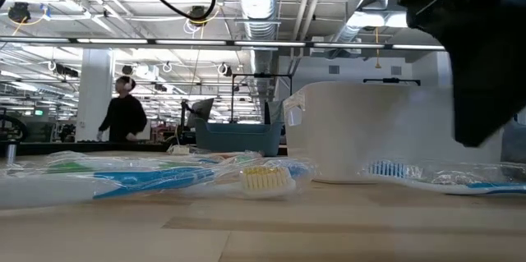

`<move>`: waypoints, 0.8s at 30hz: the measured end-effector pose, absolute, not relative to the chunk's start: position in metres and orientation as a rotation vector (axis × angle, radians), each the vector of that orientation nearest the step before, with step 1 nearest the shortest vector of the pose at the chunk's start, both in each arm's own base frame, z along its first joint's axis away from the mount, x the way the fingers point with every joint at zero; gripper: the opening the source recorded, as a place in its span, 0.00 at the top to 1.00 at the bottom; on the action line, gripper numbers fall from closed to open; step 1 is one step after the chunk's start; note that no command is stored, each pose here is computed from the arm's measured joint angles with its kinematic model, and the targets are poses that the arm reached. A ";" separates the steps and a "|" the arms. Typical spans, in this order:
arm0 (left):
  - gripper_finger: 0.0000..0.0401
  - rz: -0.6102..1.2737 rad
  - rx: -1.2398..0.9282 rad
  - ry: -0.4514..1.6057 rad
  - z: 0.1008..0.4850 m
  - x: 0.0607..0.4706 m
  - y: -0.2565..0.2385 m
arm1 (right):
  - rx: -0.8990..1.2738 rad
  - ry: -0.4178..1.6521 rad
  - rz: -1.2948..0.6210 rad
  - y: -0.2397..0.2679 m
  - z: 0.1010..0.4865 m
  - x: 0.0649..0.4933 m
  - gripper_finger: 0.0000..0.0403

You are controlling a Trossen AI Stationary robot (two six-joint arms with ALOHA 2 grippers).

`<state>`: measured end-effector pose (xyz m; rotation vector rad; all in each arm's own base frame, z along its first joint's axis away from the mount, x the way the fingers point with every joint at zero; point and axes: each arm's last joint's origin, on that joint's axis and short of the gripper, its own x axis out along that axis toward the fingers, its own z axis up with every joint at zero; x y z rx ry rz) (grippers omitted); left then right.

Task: Pick & Place Toothbrushes
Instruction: Put the blue toothbrush into the top white bin

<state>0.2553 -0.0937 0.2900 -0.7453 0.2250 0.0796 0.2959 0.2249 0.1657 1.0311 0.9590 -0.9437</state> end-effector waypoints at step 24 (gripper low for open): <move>1.00 0.076 -0.749 0.226 0.290 0.255 -0.094 | 0.956 0.923 -1.068 0.222 0.168 0.295 1.00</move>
